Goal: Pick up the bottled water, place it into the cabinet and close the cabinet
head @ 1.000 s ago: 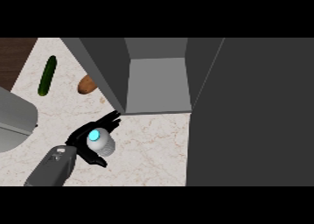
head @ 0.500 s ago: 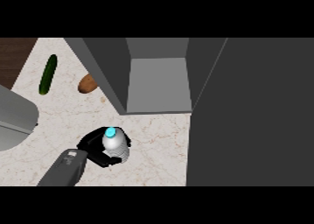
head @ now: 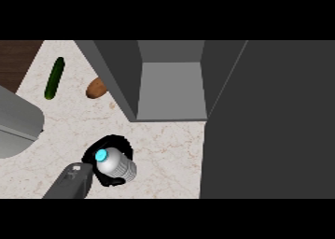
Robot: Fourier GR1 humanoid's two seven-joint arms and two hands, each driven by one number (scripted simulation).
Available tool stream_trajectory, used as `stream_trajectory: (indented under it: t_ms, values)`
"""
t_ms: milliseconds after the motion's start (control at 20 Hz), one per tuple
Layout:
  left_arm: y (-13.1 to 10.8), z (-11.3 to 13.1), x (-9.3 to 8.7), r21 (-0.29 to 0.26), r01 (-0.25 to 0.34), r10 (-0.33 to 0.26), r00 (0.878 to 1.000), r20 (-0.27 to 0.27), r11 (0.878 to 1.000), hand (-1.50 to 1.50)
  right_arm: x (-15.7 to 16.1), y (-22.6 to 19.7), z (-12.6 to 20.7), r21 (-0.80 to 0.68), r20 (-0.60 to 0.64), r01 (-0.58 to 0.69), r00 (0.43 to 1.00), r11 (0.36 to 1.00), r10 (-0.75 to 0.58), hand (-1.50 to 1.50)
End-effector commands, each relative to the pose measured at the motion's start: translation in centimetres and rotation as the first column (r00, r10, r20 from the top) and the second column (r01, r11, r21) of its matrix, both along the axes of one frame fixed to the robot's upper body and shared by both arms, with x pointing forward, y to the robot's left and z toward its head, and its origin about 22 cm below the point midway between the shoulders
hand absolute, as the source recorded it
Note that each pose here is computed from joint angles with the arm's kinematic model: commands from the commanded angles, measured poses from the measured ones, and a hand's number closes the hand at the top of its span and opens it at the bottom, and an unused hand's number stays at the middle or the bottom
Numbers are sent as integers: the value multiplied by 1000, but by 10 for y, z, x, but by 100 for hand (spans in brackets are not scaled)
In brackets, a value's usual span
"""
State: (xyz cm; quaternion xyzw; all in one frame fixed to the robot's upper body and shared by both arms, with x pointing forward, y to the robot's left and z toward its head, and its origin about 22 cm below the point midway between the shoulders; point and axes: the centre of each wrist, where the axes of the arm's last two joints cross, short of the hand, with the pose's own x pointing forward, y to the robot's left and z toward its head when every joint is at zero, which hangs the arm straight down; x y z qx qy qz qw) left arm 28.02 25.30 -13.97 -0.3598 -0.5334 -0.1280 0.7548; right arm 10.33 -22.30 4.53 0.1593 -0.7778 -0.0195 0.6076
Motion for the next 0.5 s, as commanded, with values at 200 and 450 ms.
stream_trajectory:
  t_ms: [200, 450]
  values:
    - [56, -13, -39, -164, -639, 657, 748, 95, 751, 150, -5, -5, -7, 2, -13, 19, 1000, 1000, -19, -150]
    - [46, -18, -47, -241, -673, 705, 706, 75, 699, 150, 7, -4, 3, -6, -3, 13, 1000, 1000, -13, -150]
